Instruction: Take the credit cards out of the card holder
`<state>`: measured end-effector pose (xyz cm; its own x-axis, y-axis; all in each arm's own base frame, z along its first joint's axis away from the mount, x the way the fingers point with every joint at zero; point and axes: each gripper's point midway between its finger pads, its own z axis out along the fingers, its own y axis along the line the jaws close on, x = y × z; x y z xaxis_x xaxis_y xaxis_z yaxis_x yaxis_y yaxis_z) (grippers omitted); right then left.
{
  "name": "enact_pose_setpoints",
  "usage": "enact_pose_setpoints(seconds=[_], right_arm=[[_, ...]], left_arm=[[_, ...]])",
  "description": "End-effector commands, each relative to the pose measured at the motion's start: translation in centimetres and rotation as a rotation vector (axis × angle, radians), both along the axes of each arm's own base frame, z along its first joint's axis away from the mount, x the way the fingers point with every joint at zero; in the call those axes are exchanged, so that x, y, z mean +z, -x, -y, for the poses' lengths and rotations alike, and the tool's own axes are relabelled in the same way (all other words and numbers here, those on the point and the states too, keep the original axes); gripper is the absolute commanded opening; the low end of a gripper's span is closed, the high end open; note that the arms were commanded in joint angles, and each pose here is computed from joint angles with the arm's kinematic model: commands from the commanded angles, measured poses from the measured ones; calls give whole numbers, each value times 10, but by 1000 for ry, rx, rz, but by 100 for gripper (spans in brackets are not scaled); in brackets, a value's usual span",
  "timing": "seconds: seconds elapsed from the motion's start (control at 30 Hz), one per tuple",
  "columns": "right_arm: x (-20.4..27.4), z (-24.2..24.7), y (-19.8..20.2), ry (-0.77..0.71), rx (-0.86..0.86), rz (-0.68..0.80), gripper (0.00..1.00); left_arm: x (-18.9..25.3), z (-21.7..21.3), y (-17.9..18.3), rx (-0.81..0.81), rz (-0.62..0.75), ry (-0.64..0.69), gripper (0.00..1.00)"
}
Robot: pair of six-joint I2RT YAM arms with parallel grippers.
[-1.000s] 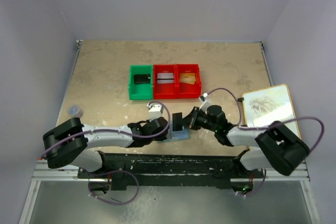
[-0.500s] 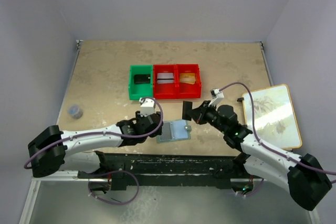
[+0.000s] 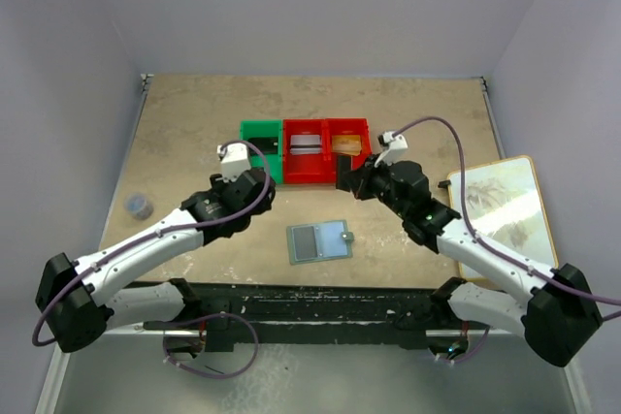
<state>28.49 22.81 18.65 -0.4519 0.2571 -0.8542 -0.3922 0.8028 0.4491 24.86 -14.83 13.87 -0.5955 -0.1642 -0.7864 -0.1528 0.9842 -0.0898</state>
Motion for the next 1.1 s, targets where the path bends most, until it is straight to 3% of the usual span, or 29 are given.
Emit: enact_pose_setpoints(seconds=[0.0,0.27,0.6,1.07], right_arm=[[13,-1,-23,67,-53,8,0],[18,-30,-54,111,-14,-6,0],[-21,-69,-103,233,-29,-123,0],[-53,-56,-141,493,-183,-170,0]], left_arm=[[47,-46,-12,124,59,-64,65],[65,-93,-2,217,160,-93,67],[68,-101,-4,241,161,-166,68],[65,-87,-4,152,132,-136,69]])
